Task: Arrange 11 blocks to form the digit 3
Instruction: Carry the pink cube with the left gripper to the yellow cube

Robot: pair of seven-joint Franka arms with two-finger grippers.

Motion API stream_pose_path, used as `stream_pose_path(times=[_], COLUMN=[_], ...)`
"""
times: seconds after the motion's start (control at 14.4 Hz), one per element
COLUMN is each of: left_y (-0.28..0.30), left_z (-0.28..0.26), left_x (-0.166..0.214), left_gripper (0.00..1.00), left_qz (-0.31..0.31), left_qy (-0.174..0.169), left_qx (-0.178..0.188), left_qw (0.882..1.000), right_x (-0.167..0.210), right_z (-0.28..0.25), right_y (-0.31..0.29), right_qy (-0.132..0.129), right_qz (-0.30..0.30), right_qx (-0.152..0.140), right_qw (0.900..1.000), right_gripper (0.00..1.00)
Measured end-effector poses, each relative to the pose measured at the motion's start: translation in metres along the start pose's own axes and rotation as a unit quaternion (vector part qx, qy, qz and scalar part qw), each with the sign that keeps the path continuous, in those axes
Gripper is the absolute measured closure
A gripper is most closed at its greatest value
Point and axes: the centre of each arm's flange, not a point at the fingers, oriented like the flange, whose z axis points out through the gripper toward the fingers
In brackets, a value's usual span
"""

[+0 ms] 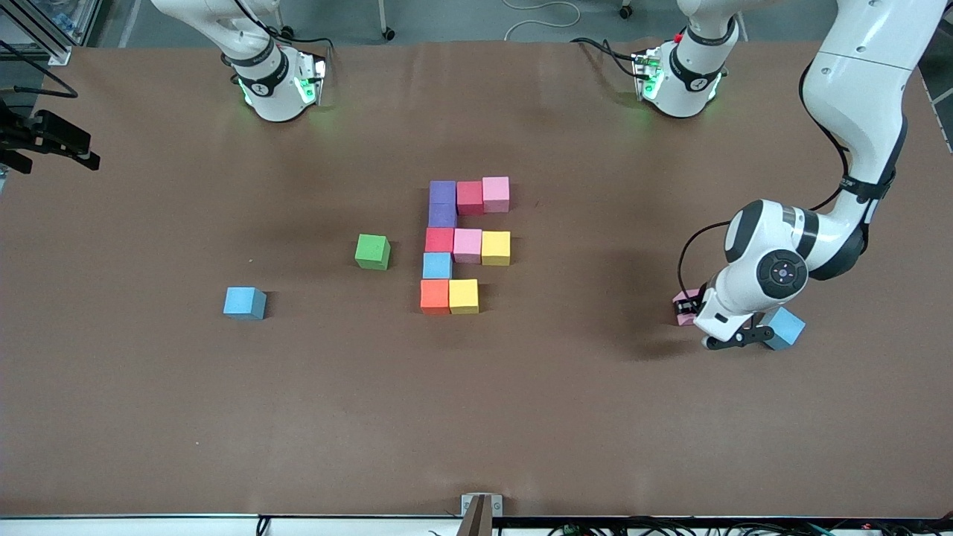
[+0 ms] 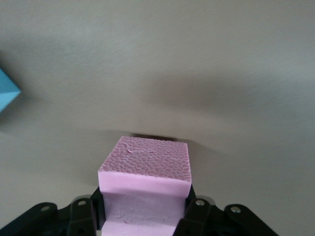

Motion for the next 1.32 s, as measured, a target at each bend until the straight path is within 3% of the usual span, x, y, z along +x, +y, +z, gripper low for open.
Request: stream_pose_path(times=[0.35, 0.56, 0.76, 0.97, 1.18, 1.32], left_y=[0.099, 0.167, 0.219, 0.243, 0.256, 0.271], left_z=[-0.035, -0.037, -0.028, -0.011, -0.005, -0.005], left_x=[-0.025, -0.056, -0.076, -0.083, -0.087, -0.099], left_gripper=[0.46, 0.46, 0.46, 0.46, 0.46, 0.46], left_qz=[-0.116, -0.225, -0.345, -0.448, -0.532, -0.568], left_qy=[0.004, -0.001, -0.013, -0.028, -0.037, -0.039], left_qx=[-0.039, -0.046, -0.053, -0.051, -0.057, -0.058], left_qw=[0.992, 0.973, 0.937, 0.892, 0.844, 0.820], right_x=[0.000, 0.000, 0.000, 0.000, 0.000, 0.000], right_z=[0.000, 0.000, 0.000, 0.000, 0.000, 0.000], right_y=[0.000, 0.000, 0.000, 0.000, 0.000, 0.000], right_qy=[0.000, 0.000, 0.000, 0.000, 0.000, 0.000], right_qz=[0.000, -0.001, -0.001, -0.001, -0.001, 0.000], right_qx=[0.000, 0.000, 0.000, 0.000, 0.000, 0.000], right_qw=[1.000, 1.000, 1.000, 1.000, 1.000, 1.000], right_gripper=[0.00, 0.00, 0.00, 0.00, 0.00, 0.00])
